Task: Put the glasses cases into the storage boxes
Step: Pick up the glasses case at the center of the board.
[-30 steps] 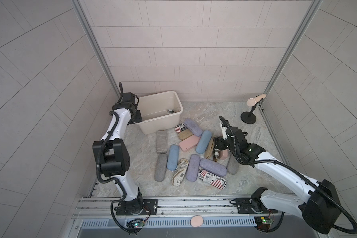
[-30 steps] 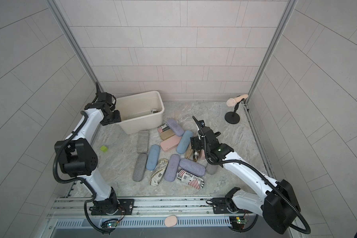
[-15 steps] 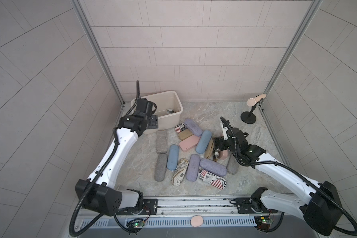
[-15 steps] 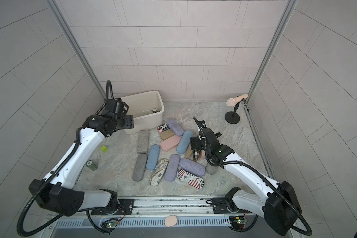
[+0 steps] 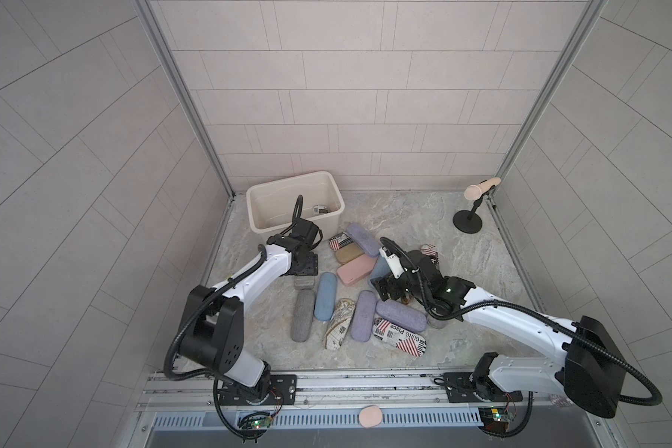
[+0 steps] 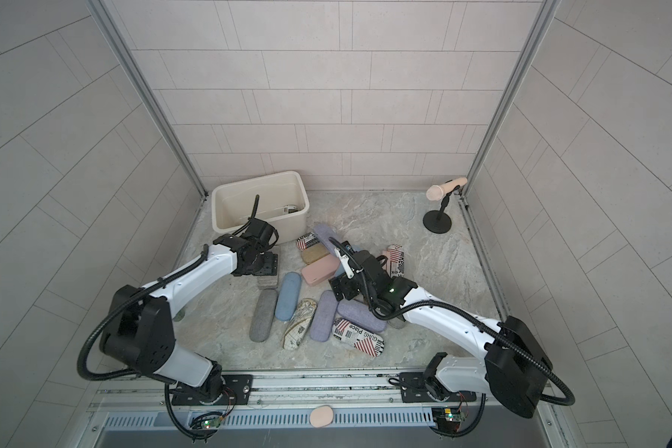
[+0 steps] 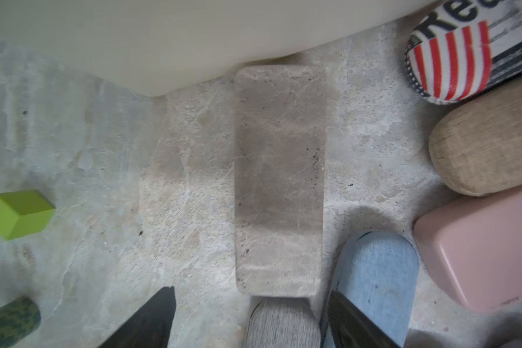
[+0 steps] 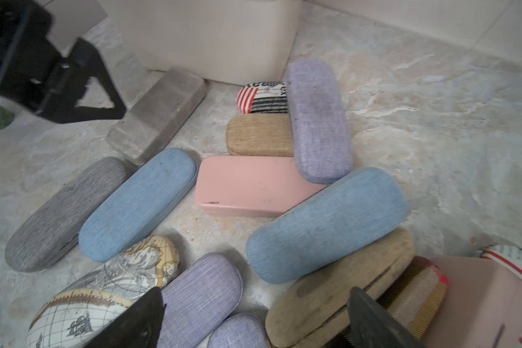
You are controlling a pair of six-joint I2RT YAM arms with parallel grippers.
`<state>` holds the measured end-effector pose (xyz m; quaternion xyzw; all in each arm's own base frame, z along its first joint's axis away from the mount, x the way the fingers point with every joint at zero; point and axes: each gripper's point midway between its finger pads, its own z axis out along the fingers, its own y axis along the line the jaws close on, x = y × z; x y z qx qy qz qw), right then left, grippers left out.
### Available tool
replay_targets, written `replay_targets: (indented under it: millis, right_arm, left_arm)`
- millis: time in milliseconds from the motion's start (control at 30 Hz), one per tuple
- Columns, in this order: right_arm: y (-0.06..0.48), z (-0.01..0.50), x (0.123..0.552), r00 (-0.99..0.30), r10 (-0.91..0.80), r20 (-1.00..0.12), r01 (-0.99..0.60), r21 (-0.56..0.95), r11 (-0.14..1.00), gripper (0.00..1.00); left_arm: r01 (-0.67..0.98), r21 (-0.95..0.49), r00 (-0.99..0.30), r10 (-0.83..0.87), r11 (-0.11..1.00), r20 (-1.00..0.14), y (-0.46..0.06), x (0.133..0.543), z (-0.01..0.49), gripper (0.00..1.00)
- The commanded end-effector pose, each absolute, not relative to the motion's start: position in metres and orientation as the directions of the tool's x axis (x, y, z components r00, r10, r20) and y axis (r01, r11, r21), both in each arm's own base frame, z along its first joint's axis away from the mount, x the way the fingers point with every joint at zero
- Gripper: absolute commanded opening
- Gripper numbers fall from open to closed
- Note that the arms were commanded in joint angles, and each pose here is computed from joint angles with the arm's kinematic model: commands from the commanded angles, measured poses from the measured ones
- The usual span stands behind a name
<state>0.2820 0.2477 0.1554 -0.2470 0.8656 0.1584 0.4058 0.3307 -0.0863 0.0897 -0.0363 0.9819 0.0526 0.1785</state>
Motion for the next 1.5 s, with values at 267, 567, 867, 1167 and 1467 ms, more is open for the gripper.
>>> replay_targets:
  millis: [267,567,867,1167,1467]
  right_arm:
    - [0.238,0.157,0.296,-0.531,-0.290,-0.796,-0.494,0.013,0.869,1.00]
    - [0.232,0.158,0.298,-0.527,-0.284,-0.801,-0.466,-0.008,0.885,1.00]
    - [0.228,0.160,0.300,-0.523,-0.274,-0.807,-0.444,-0.016,0.896,0.97]
    - [0.228,0.160,0.301,-0.523,-0.261,-0.811,-0.437,-0.007,0.899,0.96]
    - [0.222,0.164,0.302,-0.513,-0.239,-0.825,-0.410,-0.009,0.912,0.96]
  left_arm:
    - [-0.087,0.146,-0.957,-0.042,0.985,-0.286,-0.095,0.357,0.047,0.91]
    - [-0.085,0.188,-0.970,-0.039,0.978,-0.240,-0.091,0.354,0.023,0.88]
    - [-0.084,0.214,-0.974,-0.034,0.973,-0.223,-0.083,0.343,0.015,0.76]
    - [-0.071,0.119,-0.951,-0.032,0.990,-0.307,-0.095,0.340,0.054,0.67]
    - [-0.008,0.035,-0.922,0.006,0.999,-0.386,-0.107,0.332,0.108,0.64]
